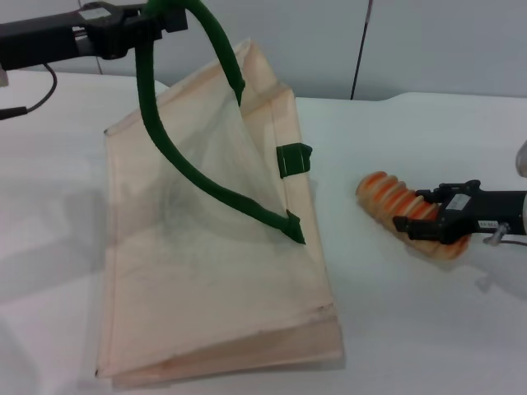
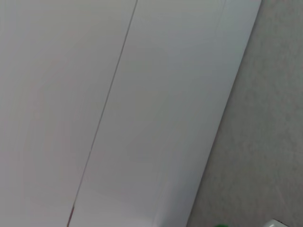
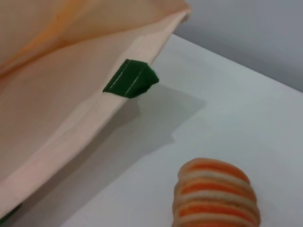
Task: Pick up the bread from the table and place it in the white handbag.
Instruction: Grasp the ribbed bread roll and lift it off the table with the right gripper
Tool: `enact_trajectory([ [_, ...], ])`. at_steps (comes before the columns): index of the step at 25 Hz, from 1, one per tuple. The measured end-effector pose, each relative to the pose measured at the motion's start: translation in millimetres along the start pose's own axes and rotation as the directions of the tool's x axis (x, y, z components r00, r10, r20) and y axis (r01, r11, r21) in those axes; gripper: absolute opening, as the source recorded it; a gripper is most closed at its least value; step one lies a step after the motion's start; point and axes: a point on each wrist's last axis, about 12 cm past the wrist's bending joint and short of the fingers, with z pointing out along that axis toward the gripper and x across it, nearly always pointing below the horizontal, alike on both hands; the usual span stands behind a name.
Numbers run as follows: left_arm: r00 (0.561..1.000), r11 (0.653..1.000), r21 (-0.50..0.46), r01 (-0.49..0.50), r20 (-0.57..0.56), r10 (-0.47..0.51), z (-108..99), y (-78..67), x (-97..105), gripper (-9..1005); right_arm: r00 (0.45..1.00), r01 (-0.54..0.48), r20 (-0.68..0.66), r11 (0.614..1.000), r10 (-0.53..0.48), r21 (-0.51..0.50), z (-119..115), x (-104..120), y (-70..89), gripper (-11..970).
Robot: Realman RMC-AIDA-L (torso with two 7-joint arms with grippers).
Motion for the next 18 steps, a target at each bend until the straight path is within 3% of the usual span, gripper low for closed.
enact_trajectory([
  [14,1.000,1.000,0.002,0.002,0.000,-0.002,0.7,0.1,-1.6,129,0.990,-0.086,0.117,0.994,0.078,0.067,-14.5,-5.6,-14.1,597],
  [18,1.000,1.000,0.005,-0.002,0.000,0.002,1.8,0.2,-3.0,128,0.981,-0.046,0.188,0.999,0.045,-0.002,-25.5,-13.5,-10.1,564],
])
